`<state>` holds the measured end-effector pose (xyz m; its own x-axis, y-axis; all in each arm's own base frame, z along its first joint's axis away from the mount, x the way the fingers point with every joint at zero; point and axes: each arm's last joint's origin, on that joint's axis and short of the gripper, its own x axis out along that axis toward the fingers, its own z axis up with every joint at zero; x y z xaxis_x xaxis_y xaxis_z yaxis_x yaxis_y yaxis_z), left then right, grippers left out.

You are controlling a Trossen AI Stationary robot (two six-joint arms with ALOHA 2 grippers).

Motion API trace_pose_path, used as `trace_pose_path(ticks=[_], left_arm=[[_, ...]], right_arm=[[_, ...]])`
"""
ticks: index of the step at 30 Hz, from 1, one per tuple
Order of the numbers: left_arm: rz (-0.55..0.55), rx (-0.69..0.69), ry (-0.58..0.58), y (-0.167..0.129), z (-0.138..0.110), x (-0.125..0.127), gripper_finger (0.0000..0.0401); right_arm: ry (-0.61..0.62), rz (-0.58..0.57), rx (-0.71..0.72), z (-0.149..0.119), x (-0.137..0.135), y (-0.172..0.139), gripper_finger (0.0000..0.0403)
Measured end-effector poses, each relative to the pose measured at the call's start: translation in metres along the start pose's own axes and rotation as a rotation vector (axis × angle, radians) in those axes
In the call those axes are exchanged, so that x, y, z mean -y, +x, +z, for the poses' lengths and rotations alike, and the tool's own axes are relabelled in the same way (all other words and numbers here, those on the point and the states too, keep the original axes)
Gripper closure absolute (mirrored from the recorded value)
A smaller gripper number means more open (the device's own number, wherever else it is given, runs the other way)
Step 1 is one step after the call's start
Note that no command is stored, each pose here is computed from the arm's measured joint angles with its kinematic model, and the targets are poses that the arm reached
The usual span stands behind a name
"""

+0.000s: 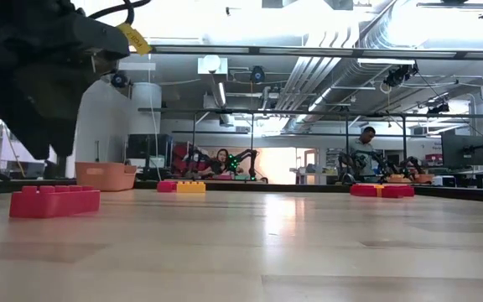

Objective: Sort blocks
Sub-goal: Put the red game piece into the bottom left blue bin

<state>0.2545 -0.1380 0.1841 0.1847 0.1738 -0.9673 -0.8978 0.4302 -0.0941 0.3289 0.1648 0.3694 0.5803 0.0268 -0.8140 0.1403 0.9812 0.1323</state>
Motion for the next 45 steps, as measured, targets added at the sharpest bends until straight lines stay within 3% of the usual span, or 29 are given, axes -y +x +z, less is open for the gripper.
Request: trace_pose_path(ticks=[8,12,20,26,32,36,41,45], left_arm=[[-0.097,0.0,-0.01,0.009,0.001,0.015,0.0165],[-0.059,-0.005,-0.009,0.021,-0.003,0.017,0.0142],[-0.034,-0.001,-0.05,0.028,-0.004,0.017,0.0136],[0.033,-0.037,-0.06,0.048,-0.005,0.019,0.0136],[0.05,-0.046,0.003,0.056,-0.007,0.021,0.014],[0.049,-0.056,0.066,0.055,-0.007,0.02,0.0173],[0.036,-0.087,0.146,0.048,-0.006,0.019,0.0298],[0.052,-0.082,0.237,0.02,0.003,0.004,0.0304]], right_arm=[[-0.018,-0.016,0.01,0.0,0.001,0.0,0.0263],[-0.018,-0.016,0.009,0.0,0.001,0.0,0.0263],[-0.02,-0.015,0.009,0.0,0.0,0.0,0.0263],[-0.016,-0.014,0.01,0.0,0.0,0.0,0.0263],[-0.015,-0.014,0.011,0.0,0.0,0.0,0.0263],[-0.015,-0.018,0.013,0.0,0.0,0.0,0.0263],[-0.016,-0.026,0.019,0.0,0.0,0.0,0.0263],[-0.016,-0.029,0.022,0.0,0.0,0.0,0.0263]])
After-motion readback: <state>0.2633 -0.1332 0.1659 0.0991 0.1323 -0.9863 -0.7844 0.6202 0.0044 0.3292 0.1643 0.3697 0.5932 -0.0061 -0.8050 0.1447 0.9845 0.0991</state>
